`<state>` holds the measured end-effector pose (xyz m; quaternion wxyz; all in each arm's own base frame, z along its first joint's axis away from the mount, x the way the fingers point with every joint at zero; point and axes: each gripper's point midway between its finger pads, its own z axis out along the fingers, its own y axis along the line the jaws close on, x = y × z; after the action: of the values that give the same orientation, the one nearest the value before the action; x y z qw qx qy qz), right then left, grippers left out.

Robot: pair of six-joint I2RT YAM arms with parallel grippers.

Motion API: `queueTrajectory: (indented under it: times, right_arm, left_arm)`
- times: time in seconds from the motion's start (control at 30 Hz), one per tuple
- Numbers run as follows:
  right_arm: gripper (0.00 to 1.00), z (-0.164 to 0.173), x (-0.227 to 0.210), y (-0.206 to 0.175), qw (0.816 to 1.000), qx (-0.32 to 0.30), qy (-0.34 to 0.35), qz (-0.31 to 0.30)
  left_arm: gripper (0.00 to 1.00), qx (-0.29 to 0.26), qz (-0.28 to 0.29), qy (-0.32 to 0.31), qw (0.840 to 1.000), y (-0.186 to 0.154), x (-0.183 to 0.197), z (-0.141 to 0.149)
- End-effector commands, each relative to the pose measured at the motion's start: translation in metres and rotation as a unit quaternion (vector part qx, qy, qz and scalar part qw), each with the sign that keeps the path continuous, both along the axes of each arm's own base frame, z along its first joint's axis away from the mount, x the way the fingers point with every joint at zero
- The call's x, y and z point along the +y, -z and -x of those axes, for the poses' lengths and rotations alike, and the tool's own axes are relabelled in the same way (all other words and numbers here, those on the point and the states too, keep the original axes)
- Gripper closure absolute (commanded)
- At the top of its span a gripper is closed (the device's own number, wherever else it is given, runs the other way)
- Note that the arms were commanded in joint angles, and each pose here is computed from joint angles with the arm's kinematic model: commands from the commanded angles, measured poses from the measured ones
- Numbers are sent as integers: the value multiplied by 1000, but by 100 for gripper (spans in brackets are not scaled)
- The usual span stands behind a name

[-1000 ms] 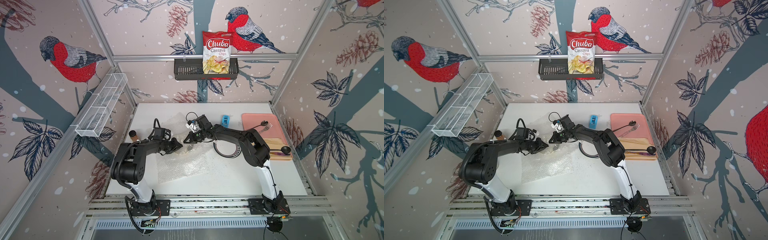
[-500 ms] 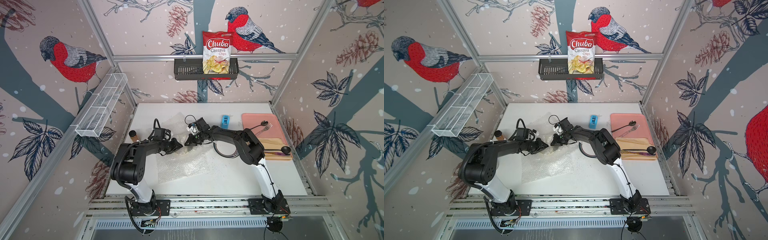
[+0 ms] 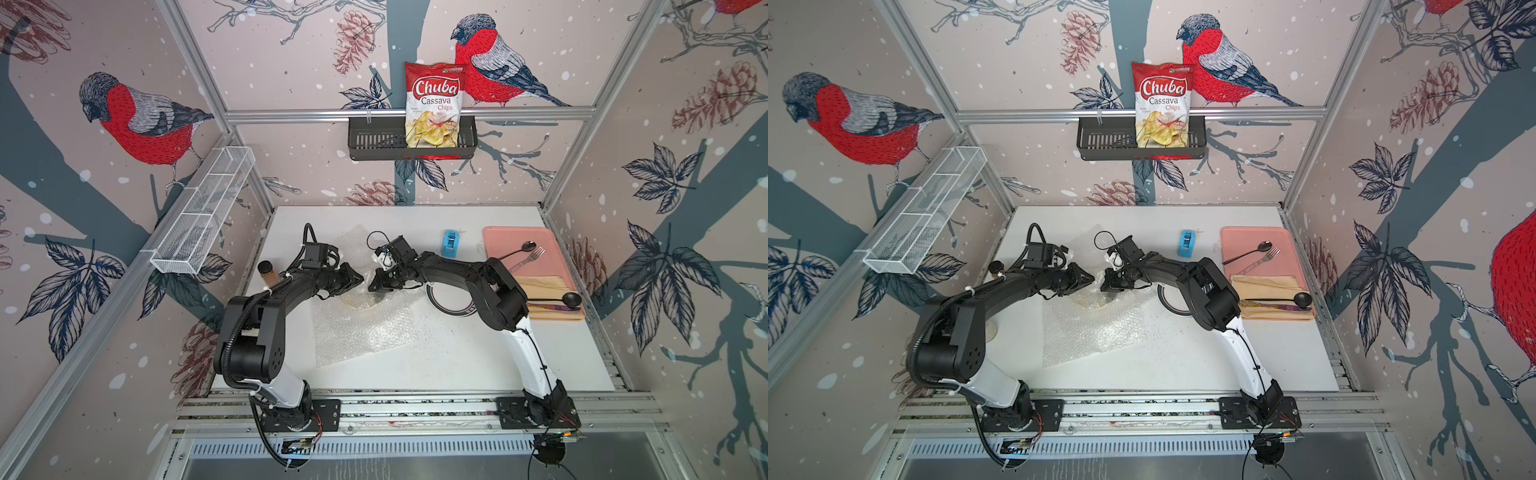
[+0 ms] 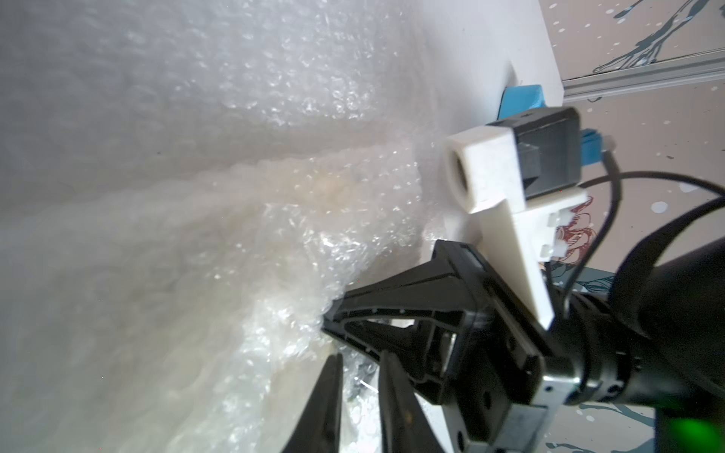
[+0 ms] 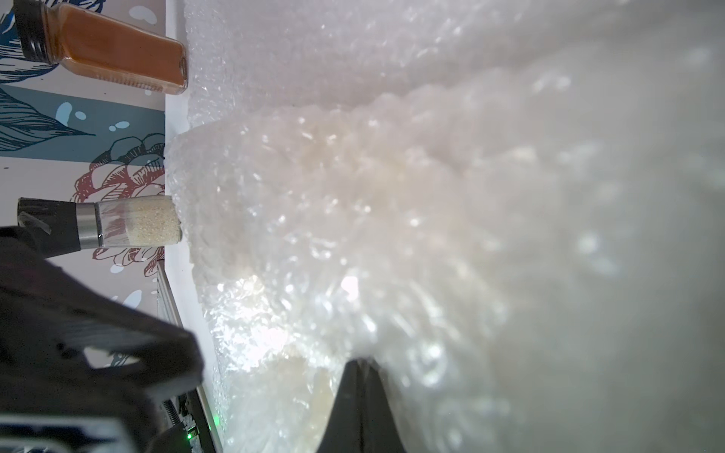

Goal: Wrap dinner plates in bubble wrap
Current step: Stick the tape on the bubble wrap.

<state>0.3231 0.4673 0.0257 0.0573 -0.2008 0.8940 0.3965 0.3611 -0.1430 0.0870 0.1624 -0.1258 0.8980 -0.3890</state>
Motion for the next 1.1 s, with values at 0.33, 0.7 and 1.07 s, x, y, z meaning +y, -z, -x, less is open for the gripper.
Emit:
queueTrajectory:
  times: [0.33, 0.7, 1.07]
  right_arm:
    - [99, 4, -22, 30, 997, 9, 24, 72]
    - [86, 9, -18, 18, 997, 1, 21, 68]
    - [61, 2, -28, -22, 995, -41, 43, 75]
  left_arm:
    - [98, 44, 30, -6, 999, 39, -22, -11]
    - [100, 95, -44, -42, 994, 97, 0, 7]
    - [100, 111, -63, -45, 991, 108, 6, 22]
